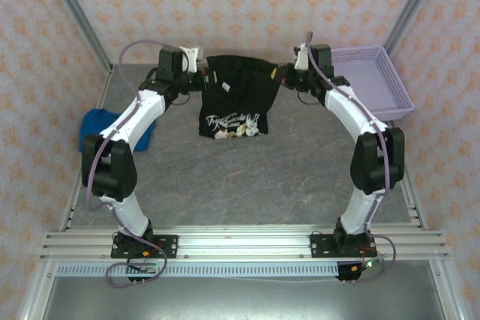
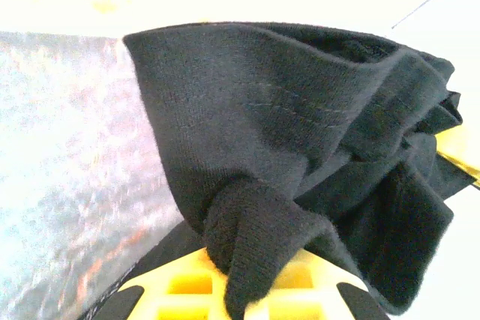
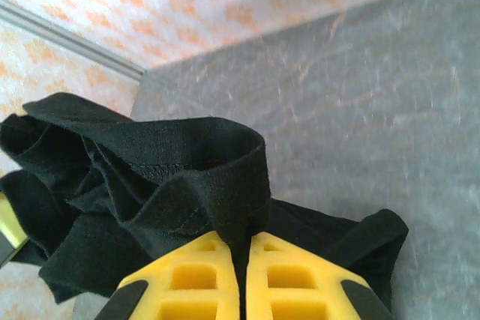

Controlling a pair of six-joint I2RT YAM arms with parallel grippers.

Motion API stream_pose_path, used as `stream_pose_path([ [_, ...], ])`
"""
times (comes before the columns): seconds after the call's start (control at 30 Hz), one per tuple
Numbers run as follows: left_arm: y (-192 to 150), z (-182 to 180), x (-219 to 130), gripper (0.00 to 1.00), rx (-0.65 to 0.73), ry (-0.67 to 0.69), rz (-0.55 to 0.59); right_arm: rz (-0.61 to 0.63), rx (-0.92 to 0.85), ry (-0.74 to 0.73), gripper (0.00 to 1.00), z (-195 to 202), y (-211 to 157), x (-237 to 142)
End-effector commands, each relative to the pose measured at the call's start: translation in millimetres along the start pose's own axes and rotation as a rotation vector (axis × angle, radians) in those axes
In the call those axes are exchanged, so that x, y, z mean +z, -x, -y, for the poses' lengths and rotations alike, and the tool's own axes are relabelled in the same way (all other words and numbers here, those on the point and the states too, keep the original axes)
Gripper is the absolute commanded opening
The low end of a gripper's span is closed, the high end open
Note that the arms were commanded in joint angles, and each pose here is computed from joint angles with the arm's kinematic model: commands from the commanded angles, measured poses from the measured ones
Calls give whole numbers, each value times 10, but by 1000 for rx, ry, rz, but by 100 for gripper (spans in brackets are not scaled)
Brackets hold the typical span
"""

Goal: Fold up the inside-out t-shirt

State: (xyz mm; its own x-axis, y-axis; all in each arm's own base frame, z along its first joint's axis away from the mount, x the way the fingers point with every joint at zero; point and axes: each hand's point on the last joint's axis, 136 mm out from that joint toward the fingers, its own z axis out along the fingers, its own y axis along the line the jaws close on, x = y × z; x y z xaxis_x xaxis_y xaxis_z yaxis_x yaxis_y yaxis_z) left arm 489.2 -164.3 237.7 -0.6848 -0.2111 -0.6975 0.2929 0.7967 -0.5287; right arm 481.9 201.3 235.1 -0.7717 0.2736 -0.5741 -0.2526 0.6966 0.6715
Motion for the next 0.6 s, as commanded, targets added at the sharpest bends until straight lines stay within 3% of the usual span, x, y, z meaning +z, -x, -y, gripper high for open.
stream_pose_path([
  [0.0, 73, 165, -86, 0, 17, -46, 68, 85, -79, 97, 0, -361, 126, -223],
  [0.33, 653, 238, -210, 0, 65, 36, 181, 276, -140, 13, 0, -495, 801, -390],
  [0.57, 1405, 316, -95, 0, 106, 59, 330, 391, -204, 88, 0, -827, 1530, -386],
])
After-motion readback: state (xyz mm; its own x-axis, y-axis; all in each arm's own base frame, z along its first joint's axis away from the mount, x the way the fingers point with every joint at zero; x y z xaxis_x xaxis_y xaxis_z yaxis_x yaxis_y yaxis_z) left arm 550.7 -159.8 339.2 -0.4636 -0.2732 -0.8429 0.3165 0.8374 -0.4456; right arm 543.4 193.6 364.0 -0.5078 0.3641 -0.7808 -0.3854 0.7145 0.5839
